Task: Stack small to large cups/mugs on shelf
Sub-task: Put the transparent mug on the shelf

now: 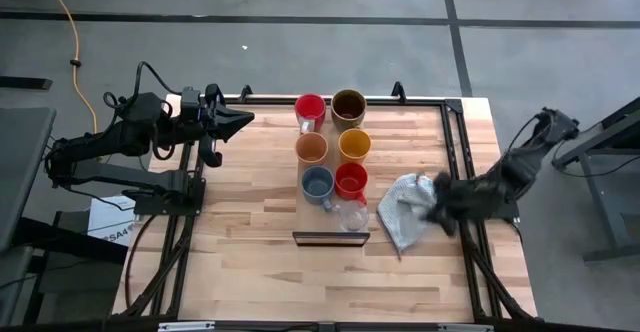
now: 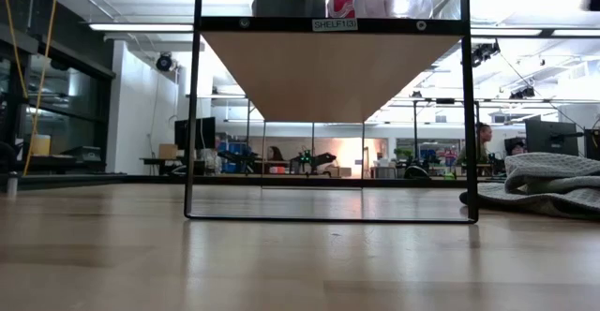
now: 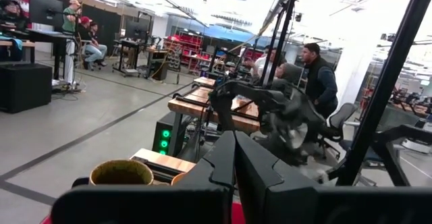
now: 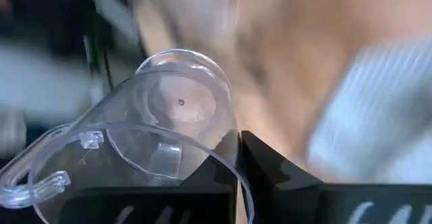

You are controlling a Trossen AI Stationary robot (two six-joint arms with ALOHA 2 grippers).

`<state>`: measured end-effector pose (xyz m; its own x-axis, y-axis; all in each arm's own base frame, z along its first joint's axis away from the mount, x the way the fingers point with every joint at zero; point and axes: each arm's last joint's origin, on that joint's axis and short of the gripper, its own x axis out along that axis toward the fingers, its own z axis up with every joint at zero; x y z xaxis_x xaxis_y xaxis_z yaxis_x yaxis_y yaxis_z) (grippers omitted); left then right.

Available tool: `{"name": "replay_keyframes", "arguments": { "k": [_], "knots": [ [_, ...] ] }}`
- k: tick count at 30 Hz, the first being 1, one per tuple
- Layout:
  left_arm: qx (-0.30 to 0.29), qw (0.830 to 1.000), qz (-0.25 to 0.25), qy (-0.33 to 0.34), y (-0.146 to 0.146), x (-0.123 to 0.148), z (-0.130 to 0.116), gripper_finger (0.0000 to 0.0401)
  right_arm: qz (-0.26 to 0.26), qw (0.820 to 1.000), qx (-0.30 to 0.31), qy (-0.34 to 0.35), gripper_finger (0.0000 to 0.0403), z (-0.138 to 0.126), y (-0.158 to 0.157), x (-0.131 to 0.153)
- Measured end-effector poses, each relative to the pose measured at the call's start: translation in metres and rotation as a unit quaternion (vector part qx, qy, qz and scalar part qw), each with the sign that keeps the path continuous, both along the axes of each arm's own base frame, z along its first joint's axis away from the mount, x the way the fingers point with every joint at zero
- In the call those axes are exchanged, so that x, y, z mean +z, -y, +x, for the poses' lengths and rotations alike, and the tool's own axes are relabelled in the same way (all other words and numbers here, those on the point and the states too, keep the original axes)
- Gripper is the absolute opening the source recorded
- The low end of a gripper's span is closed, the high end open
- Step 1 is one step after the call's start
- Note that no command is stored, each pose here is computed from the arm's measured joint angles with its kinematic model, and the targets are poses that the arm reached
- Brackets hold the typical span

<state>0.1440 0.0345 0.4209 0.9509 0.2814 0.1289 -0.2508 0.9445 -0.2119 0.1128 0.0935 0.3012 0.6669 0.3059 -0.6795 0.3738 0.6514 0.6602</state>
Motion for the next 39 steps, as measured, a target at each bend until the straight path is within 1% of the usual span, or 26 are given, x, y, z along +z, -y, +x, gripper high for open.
{"name": "replay_keyframes", "arguments": {
  "k": [1, 3, 6, 9, 12, 15, 17, 20, 22, 23, 25, 28, 29, 31, 33, 35, 39],
  "knots": [
    [0.000, 1.000, 0.000, 0.000, 0.000, 0.000, 0.000, 0.0000, -0.018, 0.999, -0.036, 0.034, 0.0000, 0.000, 0.008, 0.004],
    [0.000, 1.000, 0.000, 0.000, 0.000, 0.000, 0.000, 0.0001, -0.058, 0.989, -0.096, 0.096, 0.0000, 0.002, 0.021, 0.012],
    [0.010, 1.000, -0.001, 0.000, -0.001, 0.000, 0.000, 0.0004, -0.120, 0.968, -0.151, 0.163, 0.0000, 0.010, 0.035, 0.022],
    [0.032, 0.999, -0.004, 0.002, -0.002, 0.000, 0.001, 0.0009, -0.180, 0.938, -0.202, 0.217, 0.0000, 0.026, 0.046, 0.032],
    [0.045, 0.999, -0.010, -0.003, -0.005, -0.002, 0.009, 0.0022, -0.238, 0.901, -0.246, 0.267, 0.0000, 0.044, 0.057, 0.044],
    [0.050, 0.998, -0.017, -0.027, -0.008, -0.010, 0.024, 0.0049, -0.285, 0.871, -0.269, 0.297, 0.0000, 0.062, 0.067, 0.052],
    [0.050, 0.997, -0.020, -0.048, -0.011, -0.016, 0.037, 0.0078, -0.306, 0.856, -0.283, 0.306, 0.0000, 0.072, 0.074, 0.055],
    [0.050, 0.996, -0.022, -0.073, -0.015, -0.020, 0.055, 0.0134, -0.308, 0.844, -0.307, 0.315, 0.0000, 0.084, 0.083, 0.055],
    [0.048, 0.995, 0.005, -0.088, -0.017, -0.016, 0.069, 0.0174, -0.297, 0.836, -0.324, 0.329, 0.0000, 0.093, 0.088, 0.056],
    [0.044, 0.994, 0.029, -0.100, -0.016, -0.014, 0.076, 0.0193, -0.293, 0.831, -0.330, 0.338, 0.0000, 0.097, 0.091, 0.056],
    [0.043, 0.986, 0.095, -0.128, -0.013, -0.007, 0.091, 0.0228, -0.281, 0.818, -0.348, 0.362, 0.0000, 0.105, 0.095, 0.059],
    [0.081, 0.966, 0.181, -0.163, -0.011, 0.002, 0.112, 0.0264, -0.267, 0.794, -0.375, 0.397, 0.0000, 0.117, 0.102, 0.062],
    [0.097, 0.960, 0.198, -0.171, -0.011, 0.006, 0.118, 0.0272, -0.264, 0.788, -0.381, 0.404, 0.0000, 0.120, 0.104, 0.062],
    [0.124, 0.952, 0.214, -0.180, -0.011, 0.011, 0.130, 0.0282, -0.257, 0.779, -0.391, 0.417, 0.0000, 0.126, 0.107, 0.062],
    [0.145, 0.947, 0.218, -0.186, -0.014, 0.015, 0.141, 0.0287, -0.240, 0.778, -0.397, 0.425, 0.0000, 0.131, 0.110, 0.059],
    [0.156, 0.944, 0.221, -0.191, -0.015, 0.016, 0.151, 0.0288, -0.216, 0.780, -0.397, 0.432, 0.0000, 0.137, 0.111, 0.056],
    [0.158, 0.940, 0.223, -0.205, -0.017, 0.010, 0.166, 0.0288, -0.189, 0.776, -0.398, 0.452, 0.0000, 0.145, 0.111, 0.054]
  ]
}}
